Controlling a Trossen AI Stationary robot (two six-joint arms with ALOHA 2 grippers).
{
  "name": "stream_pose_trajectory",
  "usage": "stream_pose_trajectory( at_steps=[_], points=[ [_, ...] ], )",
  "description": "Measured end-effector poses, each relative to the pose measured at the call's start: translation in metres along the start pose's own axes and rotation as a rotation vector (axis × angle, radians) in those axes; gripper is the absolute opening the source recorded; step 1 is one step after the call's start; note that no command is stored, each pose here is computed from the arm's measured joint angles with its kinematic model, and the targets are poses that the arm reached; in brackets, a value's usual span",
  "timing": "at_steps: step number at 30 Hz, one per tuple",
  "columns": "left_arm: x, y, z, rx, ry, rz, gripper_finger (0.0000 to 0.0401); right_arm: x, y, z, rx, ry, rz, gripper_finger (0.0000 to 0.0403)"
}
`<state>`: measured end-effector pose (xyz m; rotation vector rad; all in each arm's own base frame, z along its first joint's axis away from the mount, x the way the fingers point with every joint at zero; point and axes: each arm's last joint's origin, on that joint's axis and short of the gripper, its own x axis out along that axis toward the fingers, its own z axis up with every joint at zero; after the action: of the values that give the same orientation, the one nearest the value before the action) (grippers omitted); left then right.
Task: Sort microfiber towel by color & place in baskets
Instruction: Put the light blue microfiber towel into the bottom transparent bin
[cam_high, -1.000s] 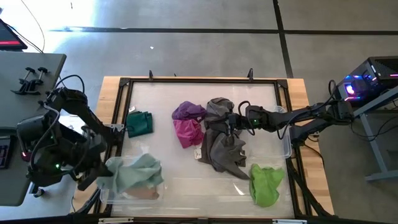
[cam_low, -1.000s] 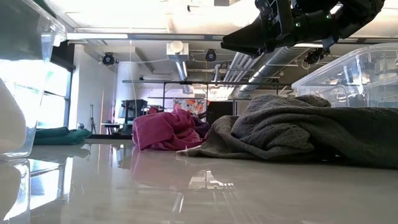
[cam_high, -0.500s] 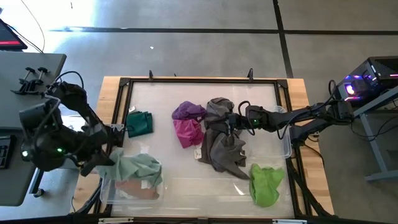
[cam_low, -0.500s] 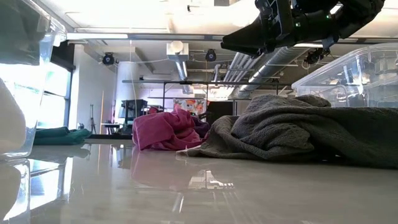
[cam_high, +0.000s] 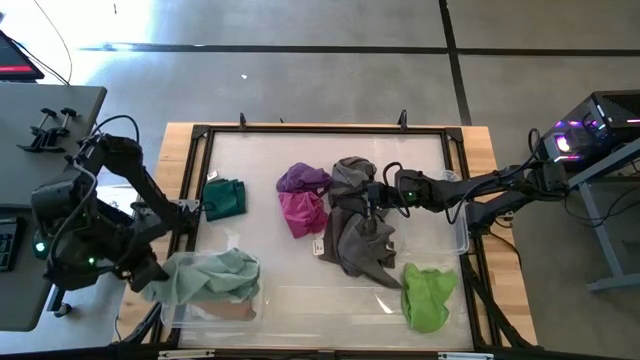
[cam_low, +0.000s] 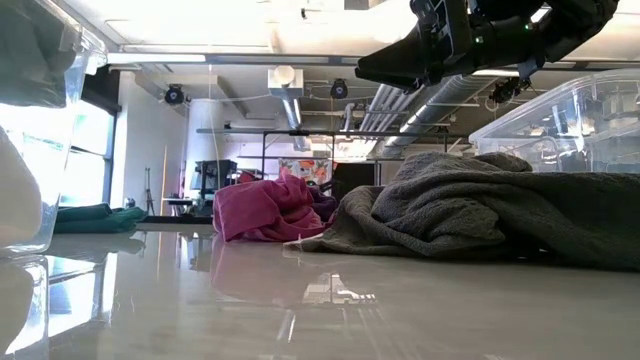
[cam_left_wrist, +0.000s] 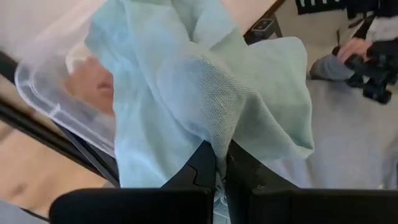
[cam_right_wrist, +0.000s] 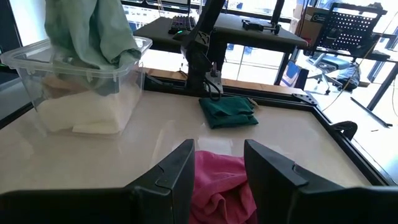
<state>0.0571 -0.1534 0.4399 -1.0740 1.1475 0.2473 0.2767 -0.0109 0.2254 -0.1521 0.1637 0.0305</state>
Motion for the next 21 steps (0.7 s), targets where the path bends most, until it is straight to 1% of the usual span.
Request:
stream_pose_trajectory(
  at_steps=[3, 6, 7, 9, 14, 16, 18, 21],
  points=[
    [0.004, 0.003, -0.003, -0.061, 0.013, 0.027, 0.0003, 0.0, 0.0, 0.0, -0.001, 0.0, 0.0, 0.0135],
    [0.014, 0.012, -0.005, -0.126, 0.053, 0.114, 0.0003, 0.0, 0.0, 0.0, -0.004, 0.0, 0.0, 0.0135],
    [0.017, 0.014, -0.005, -0.136, 0.076, 0.15, 0.0003, 0.0, 0.0, 0.0, -0.004, 0.0, 0.0, 0.0135],
    [0.022, 0.02, -0.004, -0.141, 0.085, 0.183, 0.0003, 0.0, 0.0, 0.0, -0.004, 0.0, 0.0, 0.0135],
    [0.025, 0.036, 0.008, -0.148, 0.062, 0.193, 0.0003, 0.0, 0.0, 0.0, -0.004, 0.0, 0.0, 0.0135],
    [0.03, 0.042, 0.015, -0.144, 0.024, 0.189, 0.0003, 0.0, 0.0, 0.0, -0.006, 0.0, 0.0, 0.0135],
    [0.035, 0.048, 0.021, -0.122, -0.016, 0.186, 0.0003, 0.0, 0.0, 0.0, -0.02, 0.0, 0.0, 0.0135],
    [0.046, 0.051, 0.027, -0.044, -0.026, 0.153, 0.0003, 0.0, 0.0, 0.0, -0.022, 0.0, 0.0, 0.0135]
  ],
)
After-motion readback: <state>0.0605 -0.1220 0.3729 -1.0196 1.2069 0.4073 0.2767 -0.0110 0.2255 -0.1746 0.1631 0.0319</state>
